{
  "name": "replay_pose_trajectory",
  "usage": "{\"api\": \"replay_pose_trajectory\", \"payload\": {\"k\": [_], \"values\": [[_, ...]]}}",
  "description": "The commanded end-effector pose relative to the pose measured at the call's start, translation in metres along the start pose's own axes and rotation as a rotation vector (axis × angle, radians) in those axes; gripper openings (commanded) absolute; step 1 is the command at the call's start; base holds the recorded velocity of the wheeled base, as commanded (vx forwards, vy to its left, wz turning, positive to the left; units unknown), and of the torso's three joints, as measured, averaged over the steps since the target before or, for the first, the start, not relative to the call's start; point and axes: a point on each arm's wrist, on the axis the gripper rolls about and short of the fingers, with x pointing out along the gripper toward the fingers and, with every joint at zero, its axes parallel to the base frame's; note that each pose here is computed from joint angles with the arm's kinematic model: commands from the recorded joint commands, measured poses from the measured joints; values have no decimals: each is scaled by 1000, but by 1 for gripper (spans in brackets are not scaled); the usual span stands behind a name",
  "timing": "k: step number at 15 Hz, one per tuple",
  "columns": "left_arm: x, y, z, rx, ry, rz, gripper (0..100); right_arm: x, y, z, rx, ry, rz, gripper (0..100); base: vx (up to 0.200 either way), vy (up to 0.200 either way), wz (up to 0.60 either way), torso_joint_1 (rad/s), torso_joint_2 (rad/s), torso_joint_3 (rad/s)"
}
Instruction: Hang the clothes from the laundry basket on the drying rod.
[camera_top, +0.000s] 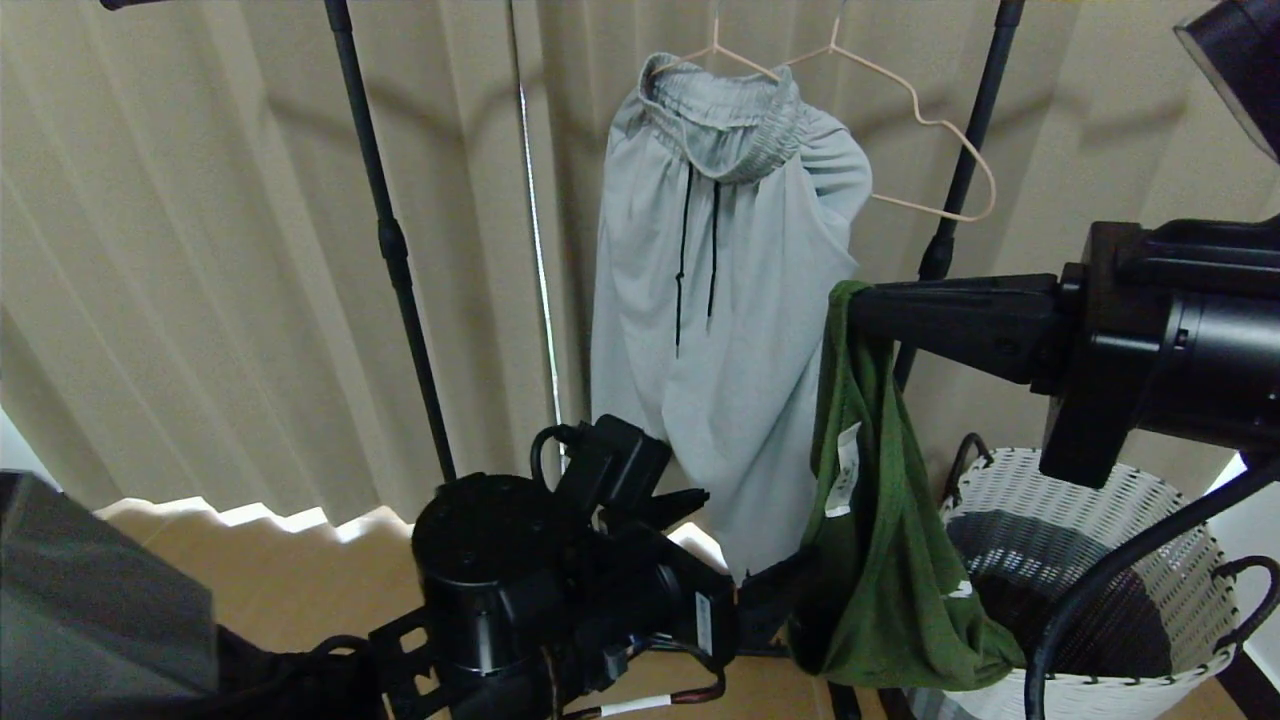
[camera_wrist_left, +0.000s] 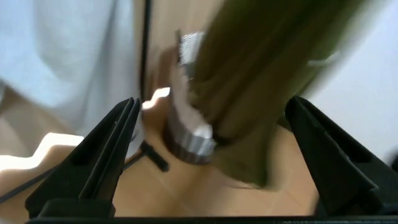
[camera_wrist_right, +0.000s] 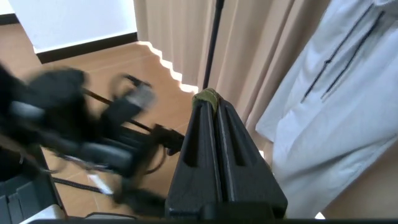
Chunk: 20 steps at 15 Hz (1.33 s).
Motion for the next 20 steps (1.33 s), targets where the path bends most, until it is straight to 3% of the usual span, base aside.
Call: {"api": "replay_pose_trajectory", "payload": {"k": [1, 11, 12, 15, 18, 19, 20], "values": [[17, 21, -29, -9, 78, 56, 100, -9, 1, 0, -2, -12, 0, 0, 0, 0, 0, 0, 0, 0], [20, 23, -41, -1, 116, 63, 100, -11, 1, -9, 0, 13, 0, 0, 0, 0, 0, 0, 0, 0], [19, 23, -42, 0, 120, 62, 0, -13, 1, -8, -1, 7, 0, 0, 0, 0, 0, 0, 0, 0], [17, 24, -43, 49, 105, 70, 0, -15, 2, -8, -1, 4, -5, 0, 0, 0, 0, 0, 0, 0], [-7, 32, -46, 213, -14, 103, 0, -15, -21, -14, 20, 26, -109, 0, 0, 0, 0, 0, 0, 0], [-13, 42, -45, 271, -2, 141, 0, -14, -24, -17, 24, 40, -123, 0, 0, 0, 0, 0, 0, 0], [-17, 46, -39, 289, -17, 157, 0, -15, -25, -20, 29, 49, -132, 0, 0, 0, 0, 0, 0, 0]]}}
